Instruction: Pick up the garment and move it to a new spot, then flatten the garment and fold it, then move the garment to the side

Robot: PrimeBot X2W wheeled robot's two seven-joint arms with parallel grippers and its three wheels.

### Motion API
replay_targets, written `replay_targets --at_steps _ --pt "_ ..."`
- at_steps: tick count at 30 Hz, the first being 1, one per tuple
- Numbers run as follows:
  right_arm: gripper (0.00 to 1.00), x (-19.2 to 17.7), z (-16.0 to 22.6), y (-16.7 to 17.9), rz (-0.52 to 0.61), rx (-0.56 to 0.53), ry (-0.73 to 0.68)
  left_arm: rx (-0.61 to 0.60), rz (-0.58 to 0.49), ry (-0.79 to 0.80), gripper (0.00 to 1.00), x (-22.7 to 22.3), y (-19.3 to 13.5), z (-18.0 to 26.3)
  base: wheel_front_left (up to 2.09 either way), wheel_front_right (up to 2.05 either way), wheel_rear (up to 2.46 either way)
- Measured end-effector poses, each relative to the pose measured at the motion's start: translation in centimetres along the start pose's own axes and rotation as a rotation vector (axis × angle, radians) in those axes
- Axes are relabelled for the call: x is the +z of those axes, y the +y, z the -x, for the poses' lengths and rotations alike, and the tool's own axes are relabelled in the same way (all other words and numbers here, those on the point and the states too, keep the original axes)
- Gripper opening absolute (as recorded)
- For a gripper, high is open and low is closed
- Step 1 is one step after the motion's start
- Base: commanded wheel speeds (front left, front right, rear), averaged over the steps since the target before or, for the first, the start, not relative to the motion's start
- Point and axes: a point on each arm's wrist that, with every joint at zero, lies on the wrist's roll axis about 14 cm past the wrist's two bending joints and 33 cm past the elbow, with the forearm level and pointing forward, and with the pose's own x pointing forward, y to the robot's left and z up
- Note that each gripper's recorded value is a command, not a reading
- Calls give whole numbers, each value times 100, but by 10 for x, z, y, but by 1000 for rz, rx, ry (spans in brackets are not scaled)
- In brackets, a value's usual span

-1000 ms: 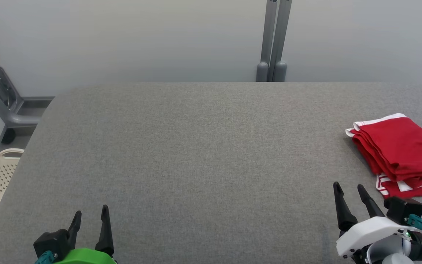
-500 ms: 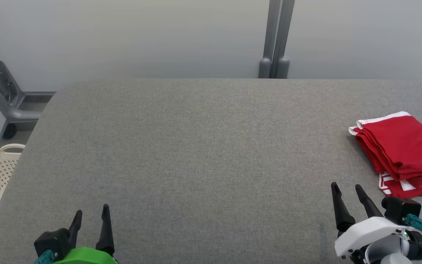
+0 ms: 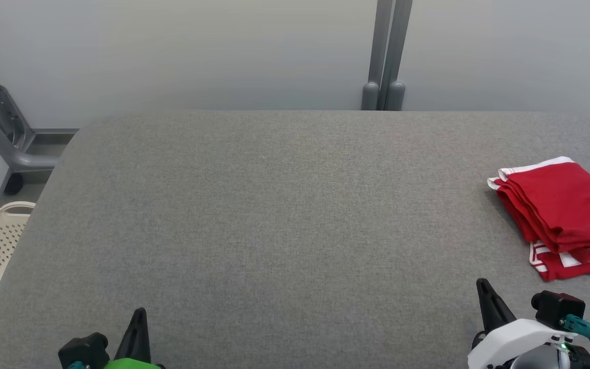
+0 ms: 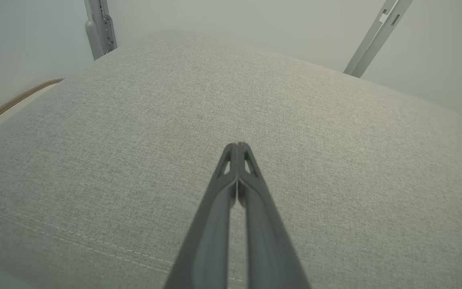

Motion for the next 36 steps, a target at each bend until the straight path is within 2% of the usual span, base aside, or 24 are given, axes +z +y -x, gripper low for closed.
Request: replay_targets --at_steps 23,36 --pt "0 19 2 -14 -371 -45 -68 8 375 54 0 4 -6 -14 0 0 0" --pt "0 25 5 -21 -529 -57 -94 -13 534 60 0 11 -12 -21 0 0 0"
